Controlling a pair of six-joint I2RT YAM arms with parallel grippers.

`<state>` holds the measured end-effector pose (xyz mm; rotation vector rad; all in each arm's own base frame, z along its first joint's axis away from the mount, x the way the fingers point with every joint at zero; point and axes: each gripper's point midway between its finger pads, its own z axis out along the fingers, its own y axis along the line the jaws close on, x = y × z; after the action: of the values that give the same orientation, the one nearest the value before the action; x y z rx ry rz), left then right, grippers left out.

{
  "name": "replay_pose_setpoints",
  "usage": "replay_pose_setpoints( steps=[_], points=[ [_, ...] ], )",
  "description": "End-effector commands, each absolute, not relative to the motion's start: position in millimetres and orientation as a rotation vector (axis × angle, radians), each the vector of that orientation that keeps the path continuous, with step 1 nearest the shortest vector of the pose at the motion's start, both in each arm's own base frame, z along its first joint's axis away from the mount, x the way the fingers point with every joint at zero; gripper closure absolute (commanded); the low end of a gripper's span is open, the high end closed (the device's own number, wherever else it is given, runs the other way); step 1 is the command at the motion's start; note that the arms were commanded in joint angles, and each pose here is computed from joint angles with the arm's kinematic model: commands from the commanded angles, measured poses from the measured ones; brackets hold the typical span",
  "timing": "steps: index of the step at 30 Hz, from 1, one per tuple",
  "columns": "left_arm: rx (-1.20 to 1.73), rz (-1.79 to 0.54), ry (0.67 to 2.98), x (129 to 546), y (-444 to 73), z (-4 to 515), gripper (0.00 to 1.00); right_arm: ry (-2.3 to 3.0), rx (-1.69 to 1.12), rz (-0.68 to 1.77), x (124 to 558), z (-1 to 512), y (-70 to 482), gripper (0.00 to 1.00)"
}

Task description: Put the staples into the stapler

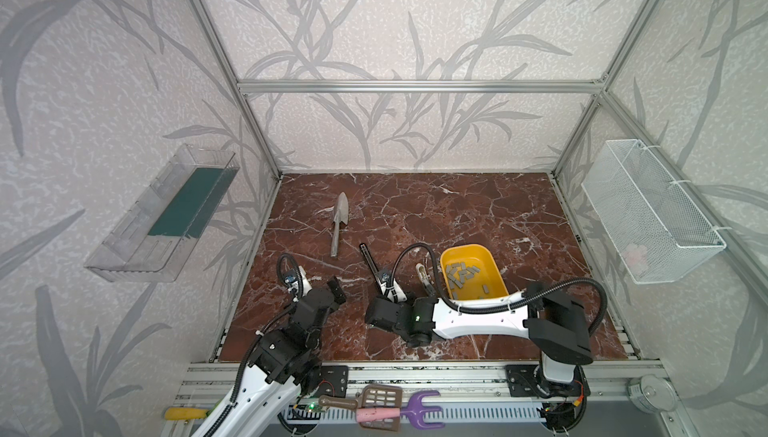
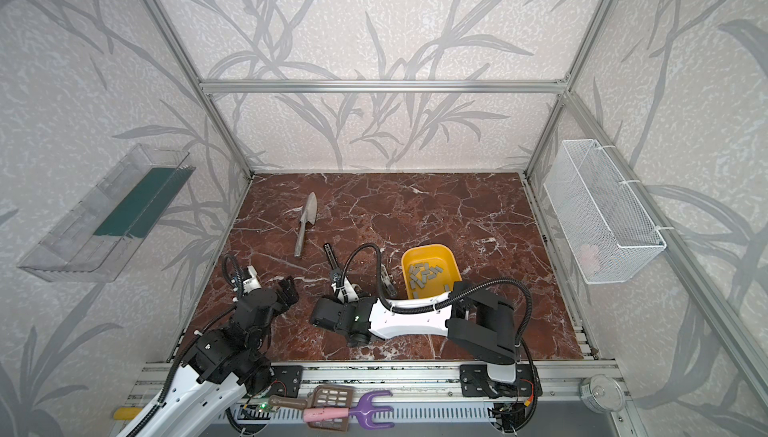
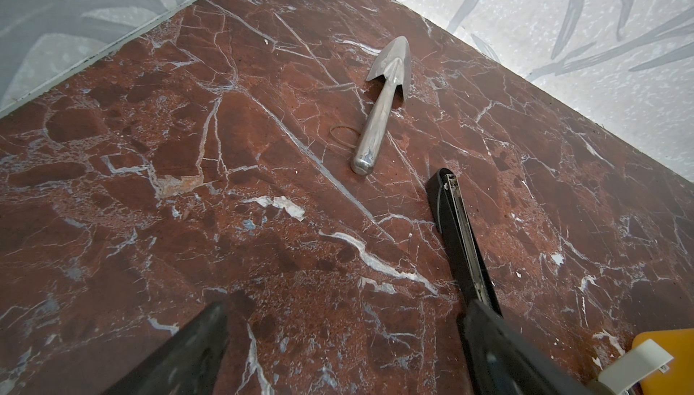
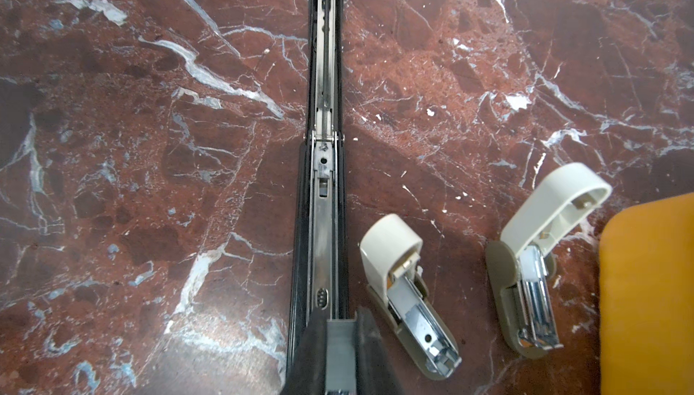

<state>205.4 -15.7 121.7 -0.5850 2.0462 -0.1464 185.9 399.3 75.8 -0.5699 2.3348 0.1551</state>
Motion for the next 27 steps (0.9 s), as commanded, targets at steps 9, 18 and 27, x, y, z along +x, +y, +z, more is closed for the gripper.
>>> replay_pose_setpoints(
  steps=[9,18,27],
  points=[
    [-0.608,-0.131,2.032,206,-12,118,0.01,2.337,-0.572,0.202,182,77,412,1.00],
    [-0.605,-0.135,2.033,206,-13,118,0.01,2.340,-0.595,0.186,183,72,415,1.00],
    [-0.602,-0.137,2.034,206,-13,118,0.01,2.333,-0.602,0.167,184,70,414,1.00]
  ],
)
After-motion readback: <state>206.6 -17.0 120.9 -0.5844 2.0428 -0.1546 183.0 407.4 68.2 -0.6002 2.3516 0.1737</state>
